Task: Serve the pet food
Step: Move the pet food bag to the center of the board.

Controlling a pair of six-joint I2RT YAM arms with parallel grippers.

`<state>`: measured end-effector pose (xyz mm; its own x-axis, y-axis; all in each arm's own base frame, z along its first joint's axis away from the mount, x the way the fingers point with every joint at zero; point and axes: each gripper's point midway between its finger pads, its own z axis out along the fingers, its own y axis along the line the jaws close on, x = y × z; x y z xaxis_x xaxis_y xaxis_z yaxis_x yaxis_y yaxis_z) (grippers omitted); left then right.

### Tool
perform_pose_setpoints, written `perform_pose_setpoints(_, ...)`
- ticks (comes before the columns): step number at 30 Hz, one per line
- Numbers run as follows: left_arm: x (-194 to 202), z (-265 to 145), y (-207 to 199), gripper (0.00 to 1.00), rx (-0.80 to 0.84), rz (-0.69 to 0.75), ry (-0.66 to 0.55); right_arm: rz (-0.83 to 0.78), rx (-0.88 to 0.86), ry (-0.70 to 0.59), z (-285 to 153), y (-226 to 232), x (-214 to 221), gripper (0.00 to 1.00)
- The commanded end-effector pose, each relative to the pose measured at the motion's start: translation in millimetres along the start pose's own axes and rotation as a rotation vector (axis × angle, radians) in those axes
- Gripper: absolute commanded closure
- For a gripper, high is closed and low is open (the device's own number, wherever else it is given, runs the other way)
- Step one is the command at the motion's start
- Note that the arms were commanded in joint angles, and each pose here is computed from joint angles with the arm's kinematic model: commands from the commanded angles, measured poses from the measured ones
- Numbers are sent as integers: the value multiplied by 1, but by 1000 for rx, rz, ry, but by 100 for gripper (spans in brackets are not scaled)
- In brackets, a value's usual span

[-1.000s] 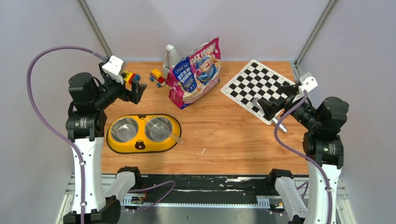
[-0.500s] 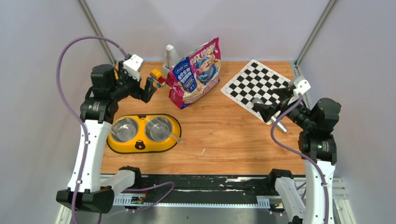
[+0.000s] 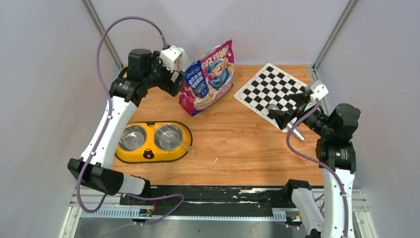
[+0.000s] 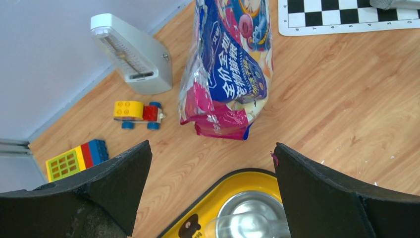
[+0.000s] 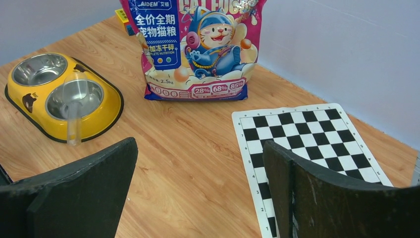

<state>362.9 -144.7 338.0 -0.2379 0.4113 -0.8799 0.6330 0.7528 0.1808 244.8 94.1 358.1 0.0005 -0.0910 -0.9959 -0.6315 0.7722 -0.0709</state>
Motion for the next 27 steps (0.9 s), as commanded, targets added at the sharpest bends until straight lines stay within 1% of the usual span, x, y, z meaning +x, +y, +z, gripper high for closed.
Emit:
perform_pose_setpoints(1, -24, 6, 7, 0, -19, 36, -34, -31, -8, -22, 3, -3, -5, 0)
perform_pose_setpoints(8, -21, 26, 13, 0, -29, 42, -3, -27, -21, -19, 4, -1, -3, 0)
perform_pose_setpoints(11, -17, 39, 16, 4, -27, 44, 20, -29, -21, -20, 4, 0, -3, 1)
perform_pose_setpoints(17, -11, 58, 18, 25, -3, 35, 61, -31, -17, -18, 4, -1, -2, 1)
perform_pose_setpoints(20, -9, 66, 18, 30, 8, 33, 74, -32, -19, -17, 4, -1, -1, 1)
perform_pose_setpoints(23, -5, 71, 18, 37, 10, 34, 85, -33, -20, -16, 4, -1, -1, 1)
perform_pose_setpoints(26, -3, 76, 17, 41, 20, 34, 93, -30, -24, -12, 5, -1, 1, 0)
perform_pose_setpoints(27, -2, 77, 16, 45, 28, 34, 96, -31, -24, -12, 5, -1, 1, 0)
